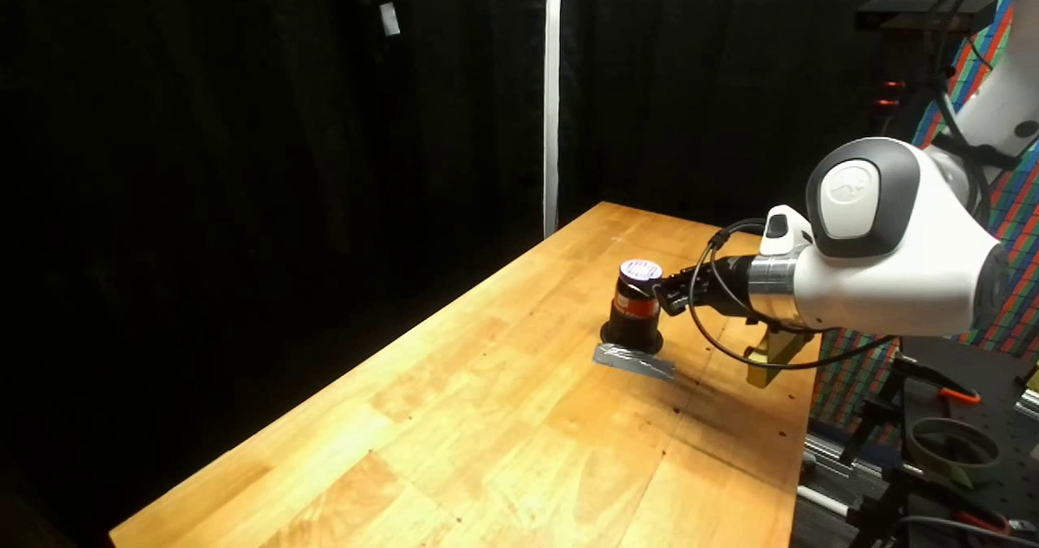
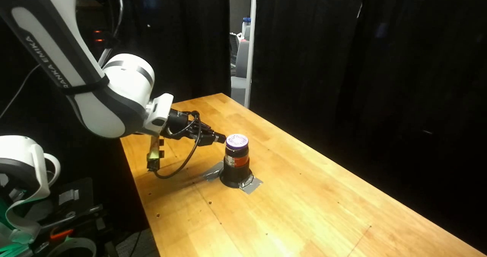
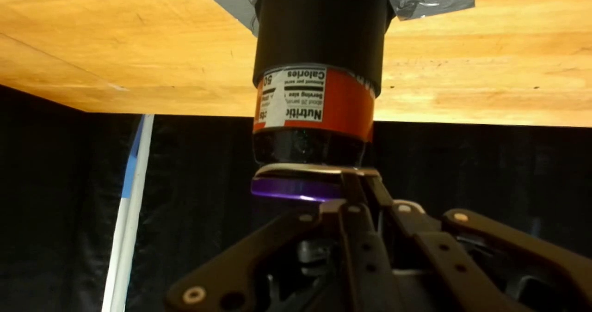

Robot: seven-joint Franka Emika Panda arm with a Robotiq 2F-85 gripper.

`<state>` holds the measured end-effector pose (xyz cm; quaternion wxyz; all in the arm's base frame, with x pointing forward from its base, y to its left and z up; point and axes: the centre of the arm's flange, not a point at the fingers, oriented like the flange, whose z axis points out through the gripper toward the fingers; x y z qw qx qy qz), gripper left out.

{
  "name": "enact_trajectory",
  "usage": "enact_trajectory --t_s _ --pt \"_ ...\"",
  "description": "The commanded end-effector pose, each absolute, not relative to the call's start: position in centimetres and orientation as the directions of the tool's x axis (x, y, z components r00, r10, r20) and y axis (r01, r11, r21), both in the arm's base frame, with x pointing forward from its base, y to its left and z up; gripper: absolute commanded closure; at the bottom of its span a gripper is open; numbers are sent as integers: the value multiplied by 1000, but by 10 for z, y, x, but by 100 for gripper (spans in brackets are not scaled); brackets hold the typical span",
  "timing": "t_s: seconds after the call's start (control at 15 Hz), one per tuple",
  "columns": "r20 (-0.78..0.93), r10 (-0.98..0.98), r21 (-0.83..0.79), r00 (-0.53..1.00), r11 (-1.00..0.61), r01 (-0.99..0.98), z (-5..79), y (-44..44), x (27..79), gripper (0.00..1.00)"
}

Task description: Put the rubber band on the cup

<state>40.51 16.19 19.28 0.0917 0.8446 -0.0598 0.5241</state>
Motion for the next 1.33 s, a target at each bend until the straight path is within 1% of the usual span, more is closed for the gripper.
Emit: enact_trajectory --t_s 0.0,0.2,0.27,0.33,0.4,0.47,0.67,0.73,0.8,0.87,1.0,1.07,1.27 --pt "930 -9 68 368 -978 -196 210 158 393 89" --pt "935 -14 62 354 -977 -204 216 156 390 90" --pt "924 -21 63 383 -977 -205 219 157 390 87" --pt "901 -43 48 432 -979 -199 229 159 391 63" --pt "887 -59 34 457 -981 -192 235 161 390 62" --pt "852 -84 5 516 -985 -170 250 167 390 61" --pt "757 -116 -56 643 -992 -113 293 188 389 40" --pt "737 -122 -77 665 -992 -96 315 200 394 31" --pt "707 -123 -93 696 -992 -80 328 208 397 24" --pt "674 -112 -97 730 -993 -63 344 219 403 16" --pt "632 -95 -97 769 -994 -43 369 228 411 2" --pt "621 -91 -77 779 -995 -55 373 230 415 0" --pt "542 -65 8 838 -997 -82 363 231 419 0"
